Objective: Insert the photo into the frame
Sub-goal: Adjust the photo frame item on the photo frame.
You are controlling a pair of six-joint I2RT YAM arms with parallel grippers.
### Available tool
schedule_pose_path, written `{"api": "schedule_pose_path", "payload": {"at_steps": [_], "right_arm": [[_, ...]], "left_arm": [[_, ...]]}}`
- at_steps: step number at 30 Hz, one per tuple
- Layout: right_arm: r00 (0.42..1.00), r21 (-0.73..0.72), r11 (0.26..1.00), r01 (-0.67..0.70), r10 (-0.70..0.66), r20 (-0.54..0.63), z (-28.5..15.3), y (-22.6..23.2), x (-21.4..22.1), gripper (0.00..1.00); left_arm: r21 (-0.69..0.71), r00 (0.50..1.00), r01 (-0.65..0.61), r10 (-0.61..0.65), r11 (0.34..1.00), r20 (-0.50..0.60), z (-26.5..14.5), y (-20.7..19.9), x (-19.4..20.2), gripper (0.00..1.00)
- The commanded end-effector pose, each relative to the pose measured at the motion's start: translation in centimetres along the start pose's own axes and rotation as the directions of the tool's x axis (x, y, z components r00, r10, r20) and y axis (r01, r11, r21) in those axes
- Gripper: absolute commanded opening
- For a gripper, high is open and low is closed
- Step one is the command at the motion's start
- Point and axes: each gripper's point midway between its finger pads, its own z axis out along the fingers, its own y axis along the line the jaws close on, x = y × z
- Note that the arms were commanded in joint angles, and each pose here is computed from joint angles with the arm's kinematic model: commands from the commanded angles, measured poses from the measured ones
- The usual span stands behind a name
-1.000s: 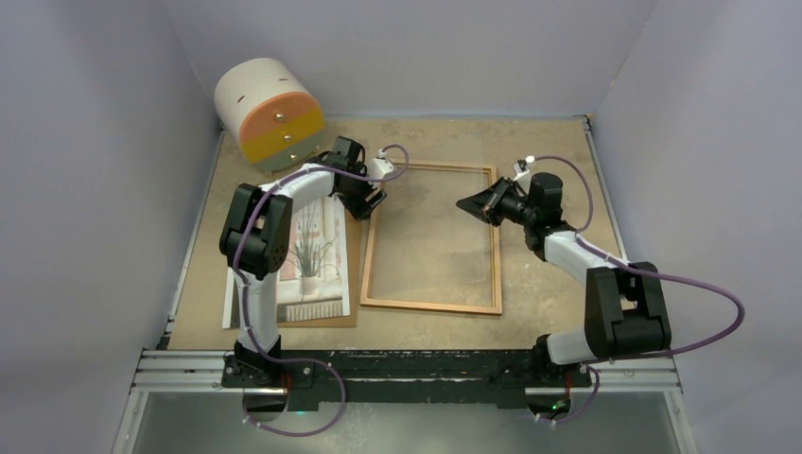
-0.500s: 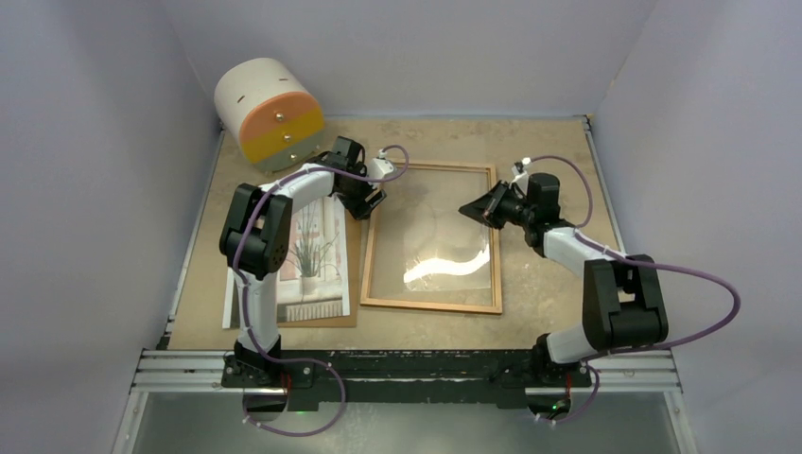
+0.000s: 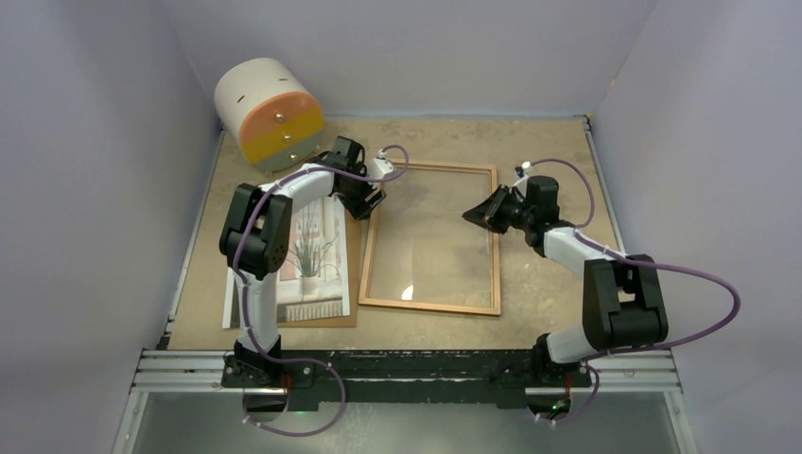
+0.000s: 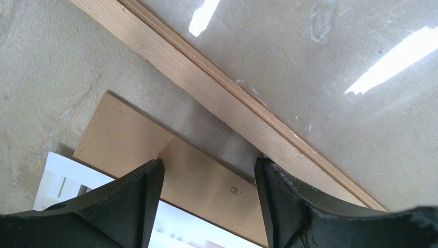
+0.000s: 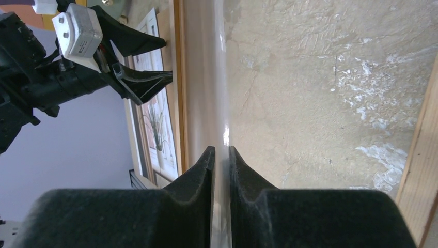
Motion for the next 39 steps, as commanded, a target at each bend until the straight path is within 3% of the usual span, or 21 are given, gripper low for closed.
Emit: {"api": "schedule_pose_path", "payload": {"at_steps": [1, 24, 26, 30, 37, 39], "right_arm": [[0.999, -0.016, 0.999, 0.05, -0.05, 0.016, -0.2, 1.1, -0.3, 0.15], [0.998, -0.098, 0.993, 0.064, -0.062, 0.025, 1.0, 1.7, -0.7, 0.18], [0.997, -0.076, 0.994, 0.076, -0.075, 0.02, 1.0, 1.3, -0.7, 0.24], [0.992, 0.003, 0.992, 0.124, -0.124, -0.016, 1.1, 0.2, -0.3, 0.45], [0.977, 0.181, 0.96, 0.213, -0.206, -0.057, 1.3, -1.8, -0.6, 0.98], [0.972, 0.222, 0.946, 0.235, -0.225, -0.07, 1.3, -2.2, -0.8, 0.99]], "left_arm": [[0.084, 1.0, 0.028, -0.027, 0.996, -0.016, 0.1, -2.3, 0.8, 0.67], [0.093, 1.0, 0.026, -0.024, 0.995, -0.018, 0.4, -2.5, 0.8, 0.67], [0.092, 0.999, 0.026, -0.024, 0.995, -0.021, 0.4, -2.5, 0.9, 0.67], [0.09, 1.0, 0.023, -0.021, 0.996, -0.022, 0.4, -2.5, 0.9, 0.67], [0.091, 1.0, 0.022, -0.02, 0.996, -0.022, 0.4, -2.5, 1.0, 0.67], [0.091, 1.0, 0.022, -0.02, 0.996, -0.022, 0.4, -2.5, 1.0, 0.67]]}}
